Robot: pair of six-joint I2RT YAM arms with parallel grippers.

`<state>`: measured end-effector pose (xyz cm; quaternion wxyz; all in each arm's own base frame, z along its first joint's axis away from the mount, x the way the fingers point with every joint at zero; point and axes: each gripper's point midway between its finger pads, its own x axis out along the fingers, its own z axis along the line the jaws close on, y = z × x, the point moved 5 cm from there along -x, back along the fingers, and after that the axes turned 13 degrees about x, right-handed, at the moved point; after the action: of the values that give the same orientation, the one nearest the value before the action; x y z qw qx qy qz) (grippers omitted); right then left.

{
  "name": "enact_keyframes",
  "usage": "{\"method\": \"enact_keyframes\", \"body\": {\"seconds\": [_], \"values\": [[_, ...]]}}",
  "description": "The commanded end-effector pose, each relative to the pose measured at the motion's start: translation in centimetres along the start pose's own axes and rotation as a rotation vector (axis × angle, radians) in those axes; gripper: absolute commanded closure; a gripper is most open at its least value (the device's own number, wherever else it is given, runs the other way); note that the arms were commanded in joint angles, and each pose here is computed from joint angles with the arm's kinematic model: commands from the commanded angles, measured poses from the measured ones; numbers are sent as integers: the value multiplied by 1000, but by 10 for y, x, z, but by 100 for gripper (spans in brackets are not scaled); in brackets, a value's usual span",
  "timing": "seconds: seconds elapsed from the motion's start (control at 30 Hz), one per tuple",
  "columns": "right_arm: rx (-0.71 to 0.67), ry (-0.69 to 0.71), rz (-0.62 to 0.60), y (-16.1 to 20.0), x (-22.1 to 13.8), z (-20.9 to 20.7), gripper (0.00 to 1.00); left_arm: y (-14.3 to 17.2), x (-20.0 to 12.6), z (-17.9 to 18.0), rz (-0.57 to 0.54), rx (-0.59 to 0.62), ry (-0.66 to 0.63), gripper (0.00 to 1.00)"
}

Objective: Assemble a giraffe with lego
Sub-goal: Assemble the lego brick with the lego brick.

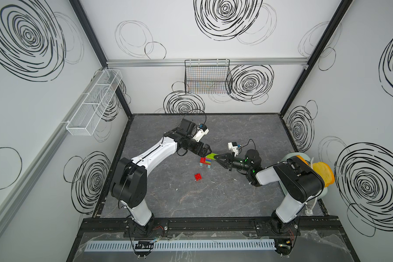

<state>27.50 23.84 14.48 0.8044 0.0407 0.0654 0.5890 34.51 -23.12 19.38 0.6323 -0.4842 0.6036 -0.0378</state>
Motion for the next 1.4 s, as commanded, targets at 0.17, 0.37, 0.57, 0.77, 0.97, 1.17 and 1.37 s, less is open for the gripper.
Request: {"method": "enact_keyframes", "body": {"seconds": [0.17,0.37,0.57,0.77,0.97,1.17,1.37], "values": [[54,35,-21,-8,-1,-17,100,4,14,4,11,-9,-2,1],[59,33,-50,-12,-6,-10,100,6,16,4,16,-14,2,3],[27,1,-26,-15,0,8,100,4,14,2,7,-13,5,2],[54,35,-6,-14,-3,-5,100,2,11,2,0,-10,4,2],[90,77,-1,-18,-15,-18,100,3,12,3,5,-9,0,2],[85,150,25,-21,-19,-23,100,4,15,4,12,-9,-2,3],[70,142,79,-20,-19,-14,100,3,15,3,11,-3,5,3]]}}
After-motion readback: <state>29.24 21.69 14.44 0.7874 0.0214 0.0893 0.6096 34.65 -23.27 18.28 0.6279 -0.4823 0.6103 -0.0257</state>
